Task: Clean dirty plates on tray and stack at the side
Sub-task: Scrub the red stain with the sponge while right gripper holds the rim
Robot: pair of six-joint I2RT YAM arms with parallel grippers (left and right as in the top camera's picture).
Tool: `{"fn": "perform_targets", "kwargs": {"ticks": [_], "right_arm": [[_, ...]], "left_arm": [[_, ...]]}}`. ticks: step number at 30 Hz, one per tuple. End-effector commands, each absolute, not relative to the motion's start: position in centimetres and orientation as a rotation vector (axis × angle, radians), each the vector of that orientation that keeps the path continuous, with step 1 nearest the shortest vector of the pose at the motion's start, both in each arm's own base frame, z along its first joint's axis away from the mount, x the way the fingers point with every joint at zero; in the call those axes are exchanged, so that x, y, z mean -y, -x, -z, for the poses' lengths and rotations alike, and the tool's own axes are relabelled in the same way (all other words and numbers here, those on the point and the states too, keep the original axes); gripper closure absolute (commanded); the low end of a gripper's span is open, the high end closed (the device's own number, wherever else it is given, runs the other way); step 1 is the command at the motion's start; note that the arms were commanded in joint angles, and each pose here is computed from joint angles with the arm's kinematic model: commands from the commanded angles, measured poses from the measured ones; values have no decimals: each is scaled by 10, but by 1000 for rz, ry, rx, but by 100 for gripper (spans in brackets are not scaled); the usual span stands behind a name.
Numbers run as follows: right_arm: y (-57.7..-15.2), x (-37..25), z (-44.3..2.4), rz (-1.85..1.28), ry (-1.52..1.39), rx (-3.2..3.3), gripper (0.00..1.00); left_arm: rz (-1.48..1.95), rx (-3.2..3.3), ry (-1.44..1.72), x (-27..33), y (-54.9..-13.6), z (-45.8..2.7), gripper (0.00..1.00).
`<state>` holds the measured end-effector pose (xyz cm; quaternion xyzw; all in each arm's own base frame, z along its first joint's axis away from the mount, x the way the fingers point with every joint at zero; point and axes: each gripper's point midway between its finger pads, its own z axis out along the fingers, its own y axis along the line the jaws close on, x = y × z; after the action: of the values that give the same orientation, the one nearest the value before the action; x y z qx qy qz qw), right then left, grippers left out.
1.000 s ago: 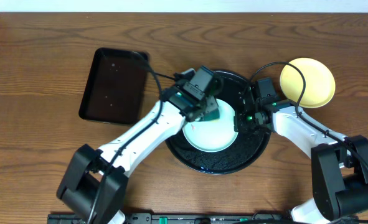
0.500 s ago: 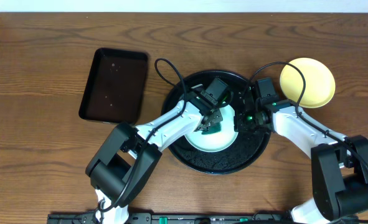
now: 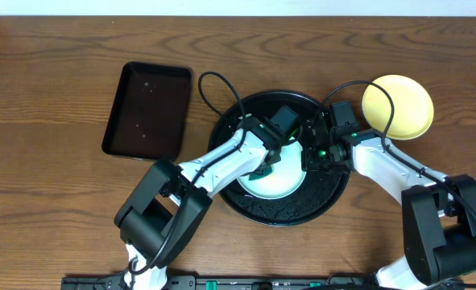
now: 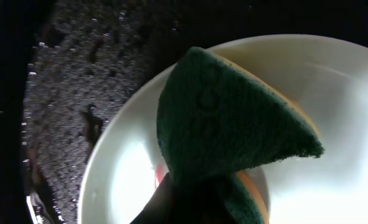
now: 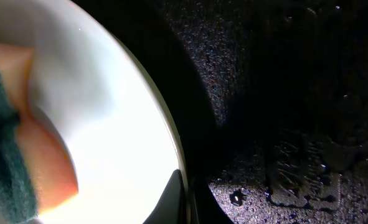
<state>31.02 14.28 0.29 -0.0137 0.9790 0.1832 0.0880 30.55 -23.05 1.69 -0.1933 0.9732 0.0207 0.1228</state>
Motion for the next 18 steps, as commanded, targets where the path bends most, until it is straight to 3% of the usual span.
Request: {"fn": "perform_targets", "kwargs": {"ticks": [1,10,18], "right_arm": [[-311,-131,5,-430,59,-2931,99],[-311,-130,5,-420,58,-2931,99],[-311,-130,5,-420,58,-2931,99]], "left_arm": [[-361,-2758,575,180,-306,-2,93],[-327,-2654,545,176,-320,-38,93],[-80,-2529,590,195,-340,-88,93]]}}
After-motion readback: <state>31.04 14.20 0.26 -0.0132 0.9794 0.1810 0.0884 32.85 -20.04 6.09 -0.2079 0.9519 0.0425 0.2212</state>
